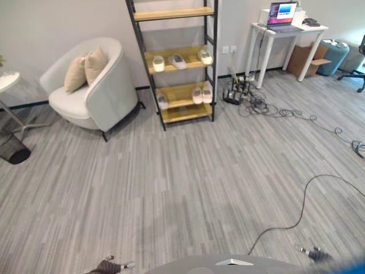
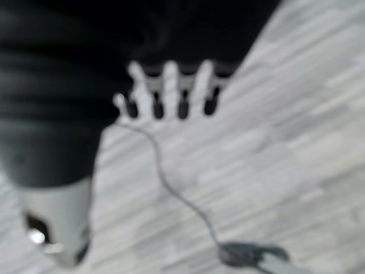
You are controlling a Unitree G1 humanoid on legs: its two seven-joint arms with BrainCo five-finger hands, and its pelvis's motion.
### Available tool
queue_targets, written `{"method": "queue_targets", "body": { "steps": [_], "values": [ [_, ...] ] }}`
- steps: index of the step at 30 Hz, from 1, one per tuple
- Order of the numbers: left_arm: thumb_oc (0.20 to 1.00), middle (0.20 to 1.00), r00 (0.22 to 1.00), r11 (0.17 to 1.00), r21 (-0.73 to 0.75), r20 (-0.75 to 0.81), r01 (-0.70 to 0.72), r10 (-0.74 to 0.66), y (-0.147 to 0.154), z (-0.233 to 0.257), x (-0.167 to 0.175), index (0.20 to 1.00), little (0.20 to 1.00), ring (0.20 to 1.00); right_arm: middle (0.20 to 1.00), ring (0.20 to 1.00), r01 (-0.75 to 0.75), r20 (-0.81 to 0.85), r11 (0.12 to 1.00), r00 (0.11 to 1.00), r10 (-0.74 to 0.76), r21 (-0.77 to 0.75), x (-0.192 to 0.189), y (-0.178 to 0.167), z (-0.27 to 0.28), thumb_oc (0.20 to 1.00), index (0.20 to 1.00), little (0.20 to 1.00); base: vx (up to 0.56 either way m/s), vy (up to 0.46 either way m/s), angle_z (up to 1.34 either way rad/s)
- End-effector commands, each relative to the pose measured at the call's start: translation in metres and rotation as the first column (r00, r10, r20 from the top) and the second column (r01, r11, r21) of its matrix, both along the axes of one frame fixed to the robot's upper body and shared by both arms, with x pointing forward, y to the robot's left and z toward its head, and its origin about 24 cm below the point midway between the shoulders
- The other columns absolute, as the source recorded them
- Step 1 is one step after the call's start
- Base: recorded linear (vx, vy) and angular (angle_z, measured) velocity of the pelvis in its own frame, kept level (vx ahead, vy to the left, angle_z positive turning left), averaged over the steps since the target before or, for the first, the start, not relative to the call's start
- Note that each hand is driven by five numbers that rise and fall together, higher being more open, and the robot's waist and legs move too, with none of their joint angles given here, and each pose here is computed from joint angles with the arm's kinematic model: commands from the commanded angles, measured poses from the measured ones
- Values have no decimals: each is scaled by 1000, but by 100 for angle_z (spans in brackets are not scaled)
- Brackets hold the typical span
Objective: Arrange the slippers neatly on the shoe rack.
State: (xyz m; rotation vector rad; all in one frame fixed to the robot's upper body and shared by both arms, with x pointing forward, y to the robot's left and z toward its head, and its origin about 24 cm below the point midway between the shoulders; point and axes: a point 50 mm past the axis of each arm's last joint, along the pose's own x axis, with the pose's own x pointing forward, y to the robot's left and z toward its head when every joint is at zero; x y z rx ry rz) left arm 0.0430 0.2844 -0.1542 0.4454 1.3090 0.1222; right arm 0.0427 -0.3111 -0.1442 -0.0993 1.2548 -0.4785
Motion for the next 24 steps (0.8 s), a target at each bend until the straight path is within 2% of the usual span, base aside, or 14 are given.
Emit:
{"method": "queue_targets", "body": {
  "steps": [1, 11, 24],
  "values": [
    [1000, 1000, 998, 998, 9, 28, 61, -62, -10, -1, 16, 1000, 1000, 1000, 1000, 1000, -40, 17, 999, 999, 39, 31, 11, 14, -5, 1000, 1000, 1000, 9, -2, -5],
    [1000, 1000, 982, 980, -69, 52, 185, -182, -42, -8, 29, 1000, 1000, 1000, 1000, 1000, -38, 45, 995, 998, 33, 98, 14, 32, -11, 1000, 1000, 1000, 7, -8, -1],
    [1000, 1000, 974, 958, -178, 29, 226, -224, -63, -14, 29, 1000, 1000, 1000, 1000, 1000, 30, 118, 995, 992, -41, 93, 28, 19, -3, 1000, 1000, 1000, 53, -69, -1]
  ]
}}
